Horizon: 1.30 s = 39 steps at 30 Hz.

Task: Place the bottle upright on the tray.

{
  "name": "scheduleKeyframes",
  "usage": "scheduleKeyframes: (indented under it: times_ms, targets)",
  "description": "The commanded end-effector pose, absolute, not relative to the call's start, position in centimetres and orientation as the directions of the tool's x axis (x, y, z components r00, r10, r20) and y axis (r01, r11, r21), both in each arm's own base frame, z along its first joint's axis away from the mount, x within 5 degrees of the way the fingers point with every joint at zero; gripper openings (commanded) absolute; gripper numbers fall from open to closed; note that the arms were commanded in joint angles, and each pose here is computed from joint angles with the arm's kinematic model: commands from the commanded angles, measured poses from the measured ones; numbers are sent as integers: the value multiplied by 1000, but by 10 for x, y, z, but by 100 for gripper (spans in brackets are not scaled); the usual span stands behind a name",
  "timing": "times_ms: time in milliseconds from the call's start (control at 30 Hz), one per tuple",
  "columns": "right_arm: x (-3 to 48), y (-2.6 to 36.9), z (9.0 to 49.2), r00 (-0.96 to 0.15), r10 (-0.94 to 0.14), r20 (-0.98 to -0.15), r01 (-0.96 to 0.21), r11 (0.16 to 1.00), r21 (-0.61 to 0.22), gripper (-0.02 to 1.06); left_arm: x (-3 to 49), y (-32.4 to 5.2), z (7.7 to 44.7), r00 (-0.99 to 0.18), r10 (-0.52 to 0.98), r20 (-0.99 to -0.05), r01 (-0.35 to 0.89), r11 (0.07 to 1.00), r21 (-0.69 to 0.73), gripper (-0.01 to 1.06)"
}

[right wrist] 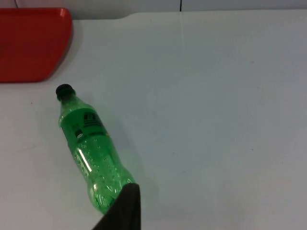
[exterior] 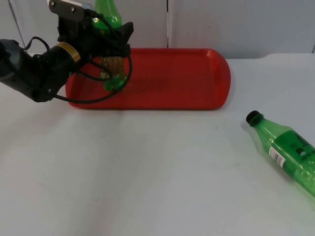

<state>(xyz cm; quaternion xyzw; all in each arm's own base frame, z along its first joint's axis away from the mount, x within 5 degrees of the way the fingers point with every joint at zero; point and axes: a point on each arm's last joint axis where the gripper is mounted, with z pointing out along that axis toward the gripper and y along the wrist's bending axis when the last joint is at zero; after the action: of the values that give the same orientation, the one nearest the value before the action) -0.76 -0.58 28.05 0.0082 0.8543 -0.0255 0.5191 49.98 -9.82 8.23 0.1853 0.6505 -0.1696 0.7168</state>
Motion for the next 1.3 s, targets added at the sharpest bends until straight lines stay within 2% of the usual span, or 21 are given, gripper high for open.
scheduleKeyframes:
  times_ms: [0,33,67,133,167,400,733,1267]
  targets:
    - [-8,-6,281,-455,-9,-891,50,998,-36,105,500,-100,86,118,-15,-993,500,865,47,76]
    - [-8,-6,281,-455,-9,-891,50,998,-36,105,500,-100,86,118,-15,-993,500,865,47,86]
    - [-8,-6,281,-455,-9,-891,50,998,-36,105,500,-100,86,118,-15,-993,500,865,47,86]
    - [-8,-6,281,-455,-9,-891,50,998,-36,105,500,-100,86,118,-15,-993,500,865,47,103]
    - [-8,-6,281,-455,-9,-891,50,998,-36,105,500,-100,86,118,-15,-993,500,865,46,105]
    - [-8,-6,281,-455,-9,-891,50,998,-36,105,498,-103,84,119,10,-993,534,842,73,105]
    - [-8,-6,281,-455,-9,-891,50,998,-36,105,496,-88,83,63,-52,-997,526,851,-11,105]
    - [-8,-6,281,-455,-9,-891,50,998,-36,105,457,-71,82,-3,24,-1000,540,841,19,105]
